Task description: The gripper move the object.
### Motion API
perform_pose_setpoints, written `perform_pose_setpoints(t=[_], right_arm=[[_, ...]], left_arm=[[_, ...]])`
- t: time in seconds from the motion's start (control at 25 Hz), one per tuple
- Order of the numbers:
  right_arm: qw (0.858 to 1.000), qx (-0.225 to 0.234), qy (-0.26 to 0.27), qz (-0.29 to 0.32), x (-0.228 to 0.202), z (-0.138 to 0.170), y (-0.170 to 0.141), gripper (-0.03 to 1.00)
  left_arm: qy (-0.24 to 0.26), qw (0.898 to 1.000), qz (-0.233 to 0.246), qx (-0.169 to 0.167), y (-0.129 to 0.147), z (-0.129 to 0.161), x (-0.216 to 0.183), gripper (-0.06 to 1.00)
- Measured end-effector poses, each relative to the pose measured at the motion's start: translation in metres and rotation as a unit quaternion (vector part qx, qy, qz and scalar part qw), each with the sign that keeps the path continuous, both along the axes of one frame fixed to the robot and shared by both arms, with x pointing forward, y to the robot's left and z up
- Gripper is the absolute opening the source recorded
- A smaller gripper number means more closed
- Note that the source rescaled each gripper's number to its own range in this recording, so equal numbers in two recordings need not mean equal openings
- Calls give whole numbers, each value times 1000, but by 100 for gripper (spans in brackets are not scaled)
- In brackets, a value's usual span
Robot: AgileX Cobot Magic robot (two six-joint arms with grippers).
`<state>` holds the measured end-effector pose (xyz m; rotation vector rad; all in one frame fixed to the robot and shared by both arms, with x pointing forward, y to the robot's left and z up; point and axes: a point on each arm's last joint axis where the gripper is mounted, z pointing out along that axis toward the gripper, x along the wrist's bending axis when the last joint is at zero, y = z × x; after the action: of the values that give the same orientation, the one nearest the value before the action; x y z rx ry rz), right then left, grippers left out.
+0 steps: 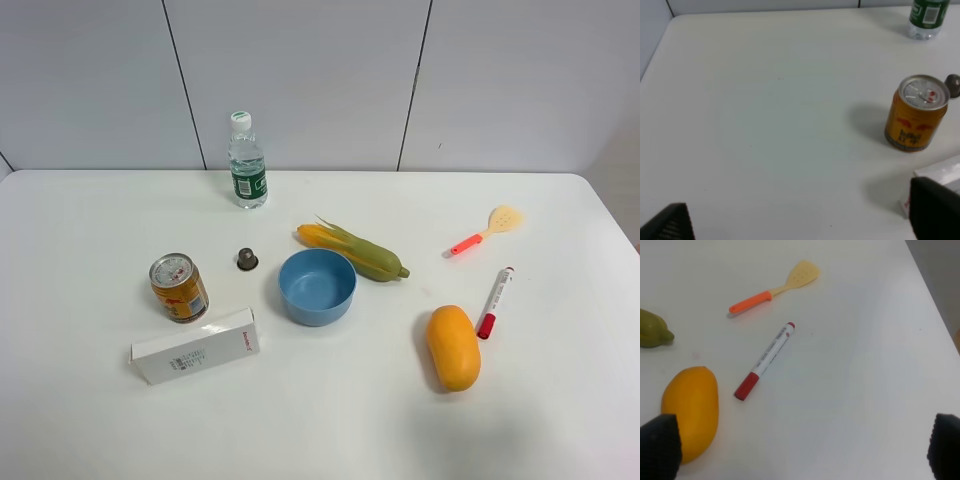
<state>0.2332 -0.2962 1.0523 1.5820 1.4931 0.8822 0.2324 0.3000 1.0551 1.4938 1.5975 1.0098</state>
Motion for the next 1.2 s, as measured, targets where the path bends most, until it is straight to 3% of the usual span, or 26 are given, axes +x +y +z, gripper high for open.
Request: perform_pose_setpoints(t=[1.2], right_arm=[[1000,3,0,-2,0,0,0,100]], left_arm=[[0,1000,0,0,0,0,0,100]])
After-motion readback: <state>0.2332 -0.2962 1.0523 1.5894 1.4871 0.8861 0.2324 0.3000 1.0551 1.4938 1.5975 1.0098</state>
